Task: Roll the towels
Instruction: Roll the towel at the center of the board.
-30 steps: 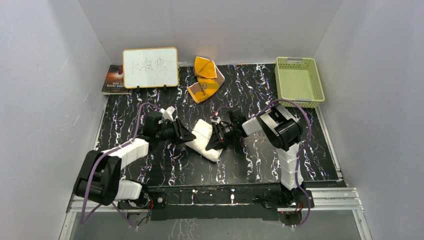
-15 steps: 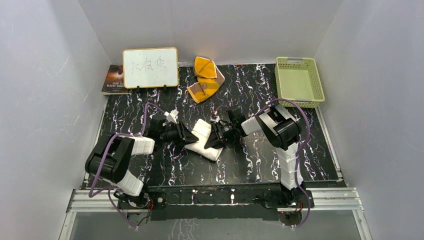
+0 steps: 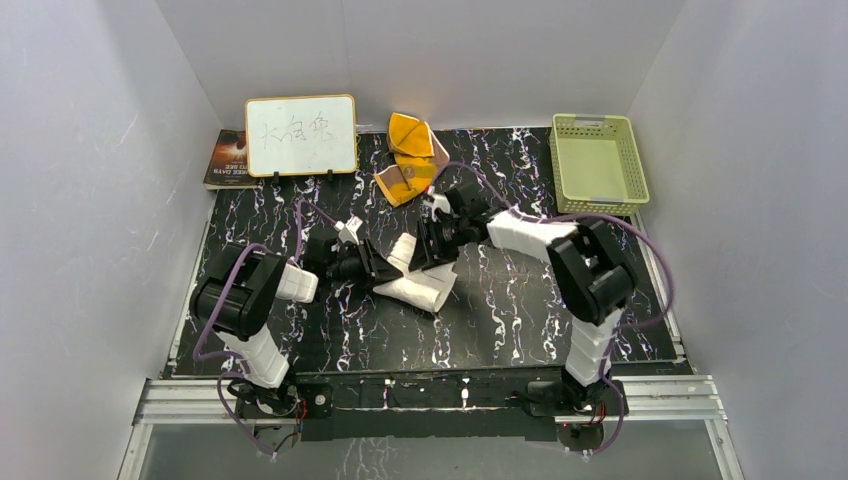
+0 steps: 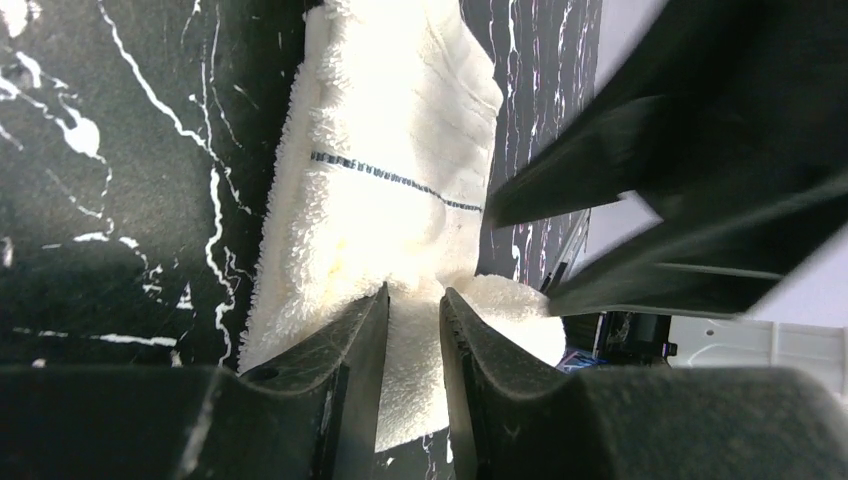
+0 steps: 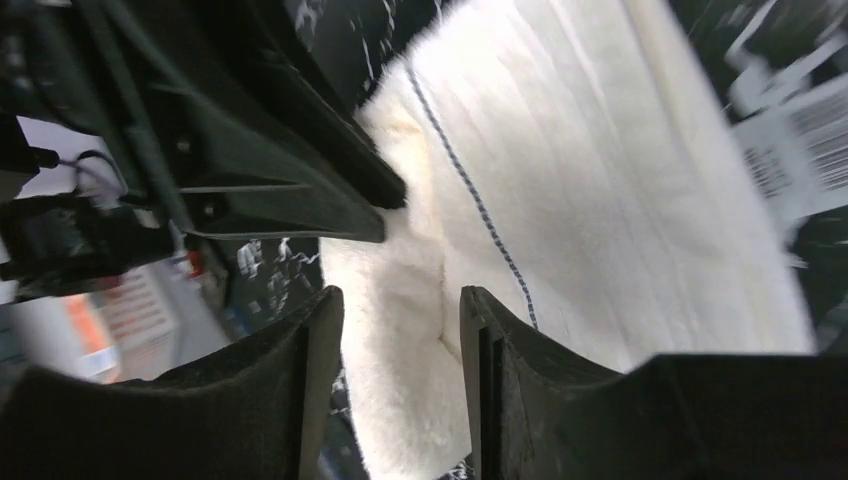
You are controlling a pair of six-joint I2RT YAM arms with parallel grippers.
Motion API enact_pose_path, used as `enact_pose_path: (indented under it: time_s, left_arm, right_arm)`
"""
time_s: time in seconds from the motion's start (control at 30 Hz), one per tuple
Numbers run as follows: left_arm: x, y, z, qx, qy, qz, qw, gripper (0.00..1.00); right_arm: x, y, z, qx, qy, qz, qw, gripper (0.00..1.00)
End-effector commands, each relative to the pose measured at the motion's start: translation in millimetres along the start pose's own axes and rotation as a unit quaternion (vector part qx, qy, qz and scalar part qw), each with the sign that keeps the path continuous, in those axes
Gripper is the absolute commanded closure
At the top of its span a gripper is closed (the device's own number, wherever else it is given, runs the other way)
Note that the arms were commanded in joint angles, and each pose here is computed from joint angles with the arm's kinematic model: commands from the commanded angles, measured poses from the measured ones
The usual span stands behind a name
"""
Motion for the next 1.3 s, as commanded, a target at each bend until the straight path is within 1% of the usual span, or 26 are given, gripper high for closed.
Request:
enact_pose_path:
  time_s: [0.0, 0.07, 0.17, 0.27, 0.37, 0.53, 0.73, 0.9, 1.0, 1.03, 1.1, 1.2, 1.27]
  left_arm:
    - [24.0, -11.8, 4.5, 0.017, 0.06, 0.002, 0.998, 0.74]
    - [24.0, -11.6, 5.1, 0.023, 0.063, 0.005, 0.998, 0.74]
    - [25.9, -12.5, 5.3, 0.03, 0.071, 0.005, 0.997, 0.74]
    - [27.6, -13.5, 5.1, 0.034, 0.076, 0.003, 0.997, 0.74]
    - [28.4, -15.0, 4.8, 0.038, 0.078, 0.001, 0.996, 0.74]
    - [30.1, -17.5, 4.0, 0.043, 0.082, -0.002, 0.996, 0.74]
    - [31.2, -18.9, 3.6, 0.048, 0.085, -0.004, 0.995, 0.74]
    - [27.6, -17.9, 4.1, 0.051, 0.073, 0.001, 0.996, 0.74]
    - [16.7, -12.2, 2.8, 0.051, 0.059, 0.01, 0.997, 0.74]
    - [10.4, -7.8, 1.7, 0.047, 0.055, 0.017, 0.997, 0.73]
    - [-4.3, 1.8, -2.5, 0.041, 0.052, 0.034, 0.997, 0.72]
    - [-31.5, 18.3, -12.8, 0.025, 0.05, 0.065, 0.996, 0.7]
    - [-49.4, 26.3, -22.3, 0.01, 0.047, 0.083, 0.995, 0.68]
  right_arm:
    - [53.0, 31.2, -44.6, -0.121, -0.123, -0.214, 0.961, 0.53]
    - [78.8, 18.6, -41.1, -0.133, -0.146, -0.298, 0.934, 0.5]
    - [95.0, -4.6, -29.5, -0.125, -0.175, -0.389, 0.896, 0.49]
    - [92.8, -24.1, -16.2, -0.094, -0.201, -0.433, 0.874, 0.49]
    - [85.3, -35.5, -5.6, -0.064, -0.22, -0.449, 0.863, 0.5]
    - [79.2, -46.8, 8.1, -0.042, -0.223, -0.456, 0.861, 0.51]
    - [61.6, -57.3, 17.0, -0.02, -0.242, -0.457, 0.856, 0.52]
    - [49.2, -65.7, 21.0, -0.003, -0.252, -0.454, 0.854, 0.54]
    - [40.4, -68.8, 23.5, 0.006, -0.269, -0.446, 0.854, 0.62]
    - [37.1, -68.6, 23.7, 0.005, -0.28, -0.439, 0.854, 0.67]
    - [32.0, -66.0, 22.7, -0.005, -0.301, -0.42, 0.856, 0.8]
    - [16.7, -66.0, 28.0, 0.001, -0.309, -0.381, 0.871, 0.95]
    - [13.9, -61.0, 25.5, -0.008, -0.294, -0.355, 0.887, 0.97]
Point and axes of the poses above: each gripper's point midway between its finger pads, its own z axis out along the fingers, its own x axis along the line the jaws close on, y = z × x, the point moved 7 cm from there along -z, back along the fingers
